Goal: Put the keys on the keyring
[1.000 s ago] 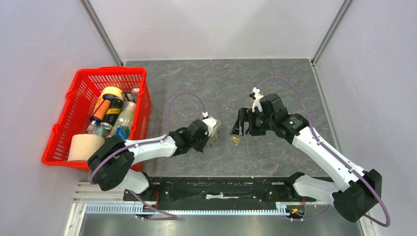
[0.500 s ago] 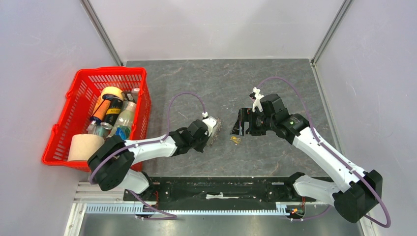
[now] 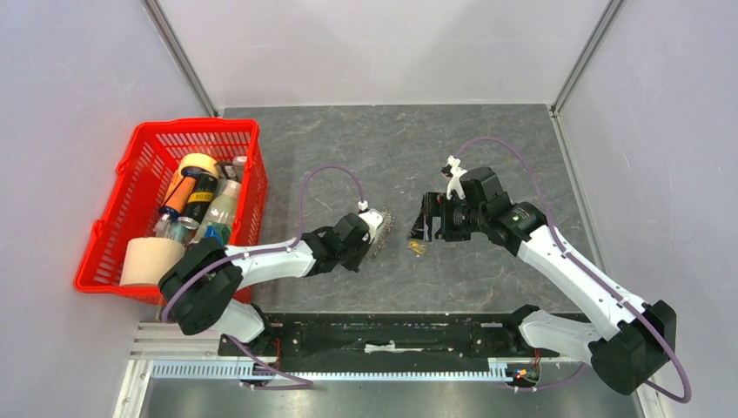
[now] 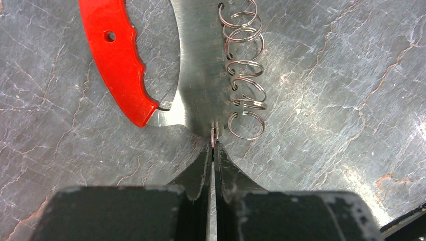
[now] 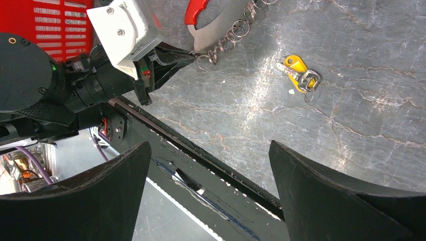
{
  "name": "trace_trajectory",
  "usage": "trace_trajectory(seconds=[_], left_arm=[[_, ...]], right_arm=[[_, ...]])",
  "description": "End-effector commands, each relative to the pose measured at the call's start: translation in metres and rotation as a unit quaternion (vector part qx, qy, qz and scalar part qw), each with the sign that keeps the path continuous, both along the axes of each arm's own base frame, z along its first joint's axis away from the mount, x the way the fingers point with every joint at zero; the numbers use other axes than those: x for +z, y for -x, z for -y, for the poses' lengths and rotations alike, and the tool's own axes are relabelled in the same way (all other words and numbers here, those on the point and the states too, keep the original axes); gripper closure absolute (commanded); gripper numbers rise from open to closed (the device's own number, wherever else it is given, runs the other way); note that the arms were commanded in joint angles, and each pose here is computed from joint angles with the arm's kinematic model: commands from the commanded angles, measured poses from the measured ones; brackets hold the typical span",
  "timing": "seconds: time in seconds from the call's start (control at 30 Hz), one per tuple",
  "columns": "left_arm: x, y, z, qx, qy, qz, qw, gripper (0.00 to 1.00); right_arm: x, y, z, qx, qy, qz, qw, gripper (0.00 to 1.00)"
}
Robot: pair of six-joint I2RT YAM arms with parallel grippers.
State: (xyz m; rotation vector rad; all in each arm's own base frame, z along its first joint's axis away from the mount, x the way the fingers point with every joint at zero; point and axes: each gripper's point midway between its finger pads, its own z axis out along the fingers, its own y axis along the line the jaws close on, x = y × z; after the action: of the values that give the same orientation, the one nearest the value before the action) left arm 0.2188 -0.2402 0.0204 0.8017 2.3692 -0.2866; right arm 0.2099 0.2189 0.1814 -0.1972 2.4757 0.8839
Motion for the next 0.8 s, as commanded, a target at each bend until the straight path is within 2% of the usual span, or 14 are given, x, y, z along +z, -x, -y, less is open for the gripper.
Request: trace_trajectory(seconds=[0.0, 0.3, 0.77], left_arm=[[0.009, -0.006, 0.007, 0.011, 0.015, 0.012, 1.000, 0.98], [0.031, -0.002, 0.012, -0.006, 0.047, 0.032, 0.998, 0.98], [0.084, 0.027, 0.030, -0.055, 0.153, 0.031, 0.986, 0.98]], right_arm=[[0.009, 0.001, -0.003, 0.005, -0.014, 0.016, 1.000, 0.05], [0.013, 0.002, -0.001, 0.008, -0.012, 0.024, 1.000, 0.05], [0.043, 0.005, 0.002, 0.040, -0.003, 0.059, 0.997, 0.11]])
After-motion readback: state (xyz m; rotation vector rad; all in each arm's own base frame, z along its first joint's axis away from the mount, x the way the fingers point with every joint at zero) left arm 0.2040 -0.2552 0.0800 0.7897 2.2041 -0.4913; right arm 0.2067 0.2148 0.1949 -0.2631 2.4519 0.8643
